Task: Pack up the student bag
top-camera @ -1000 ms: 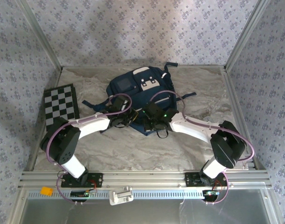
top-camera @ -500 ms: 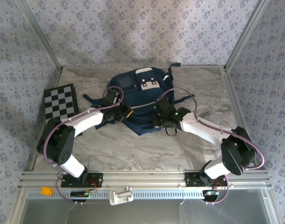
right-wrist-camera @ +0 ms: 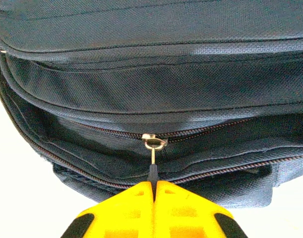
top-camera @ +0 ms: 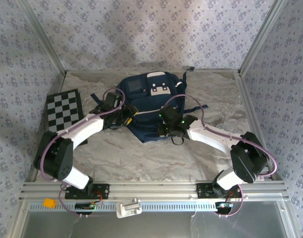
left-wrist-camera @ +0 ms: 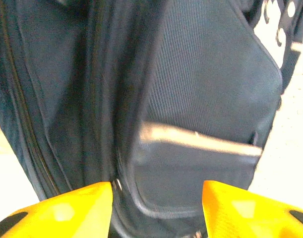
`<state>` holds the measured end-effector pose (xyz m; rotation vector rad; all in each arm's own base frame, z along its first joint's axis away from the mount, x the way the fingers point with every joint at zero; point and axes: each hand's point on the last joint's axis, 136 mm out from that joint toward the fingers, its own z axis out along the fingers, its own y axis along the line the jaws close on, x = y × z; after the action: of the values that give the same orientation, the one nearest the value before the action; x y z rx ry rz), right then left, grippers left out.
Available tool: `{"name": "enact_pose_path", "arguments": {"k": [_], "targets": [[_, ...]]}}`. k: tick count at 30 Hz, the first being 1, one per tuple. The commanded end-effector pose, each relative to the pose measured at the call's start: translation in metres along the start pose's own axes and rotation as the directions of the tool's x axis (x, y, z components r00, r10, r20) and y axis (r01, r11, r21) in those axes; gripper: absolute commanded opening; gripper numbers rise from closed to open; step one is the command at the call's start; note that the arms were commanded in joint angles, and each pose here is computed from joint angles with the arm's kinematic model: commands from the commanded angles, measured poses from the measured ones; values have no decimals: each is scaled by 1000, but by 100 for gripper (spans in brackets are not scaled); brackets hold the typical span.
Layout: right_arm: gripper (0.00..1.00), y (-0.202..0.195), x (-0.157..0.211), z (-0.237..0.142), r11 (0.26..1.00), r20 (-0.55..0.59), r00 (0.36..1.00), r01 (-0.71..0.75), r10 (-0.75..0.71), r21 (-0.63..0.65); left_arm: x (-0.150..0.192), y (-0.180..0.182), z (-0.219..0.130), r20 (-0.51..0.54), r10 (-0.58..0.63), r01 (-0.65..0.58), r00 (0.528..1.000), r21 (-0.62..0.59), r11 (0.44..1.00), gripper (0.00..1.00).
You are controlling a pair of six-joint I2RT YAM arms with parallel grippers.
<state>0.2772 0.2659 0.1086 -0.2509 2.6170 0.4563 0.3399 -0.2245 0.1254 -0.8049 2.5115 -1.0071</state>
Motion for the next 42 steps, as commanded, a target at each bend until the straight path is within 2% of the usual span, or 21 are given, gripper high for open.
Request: {"name": "enact_pose_path", "arguments": {"k": [1,7,17,26,28,32,37,42], "targets": [[0,7,2,0,1000,-13,1000,-3,3,-11,29,-13,-3,-1,-63,63,998,36,997,51],[0,1,3,-2,1000,-11,1000,-7,7,11,55,-12,17,-3,-172,172,985,14,985,50],[0,5,-1,-3,1000,24,999,-27,27,-16,72,-8,38,25,-268,269,963,-54,962,48],[0,4,3,2,999,19,1000,-23,24,-22,75,15,42,154,-364,384,919,-129,914,47],[0,8,3,3,999,18,1000,-8,9,-37,75,14,45,163,-381,403,910,-126,907,42],[0,1,4,6,1000,11,1000,-3,3,12,70,10,45,214,-363,392,907,-115,913,34],[0,-12,4,0,997,15,1000,15,-16,81,54,15,48,223,-314,347,923,-126,930,12],[0,-37,8,-12,977,-8,997,77,-77,199,24,42,27,291,-279,342,915,-192,920,1]]}}
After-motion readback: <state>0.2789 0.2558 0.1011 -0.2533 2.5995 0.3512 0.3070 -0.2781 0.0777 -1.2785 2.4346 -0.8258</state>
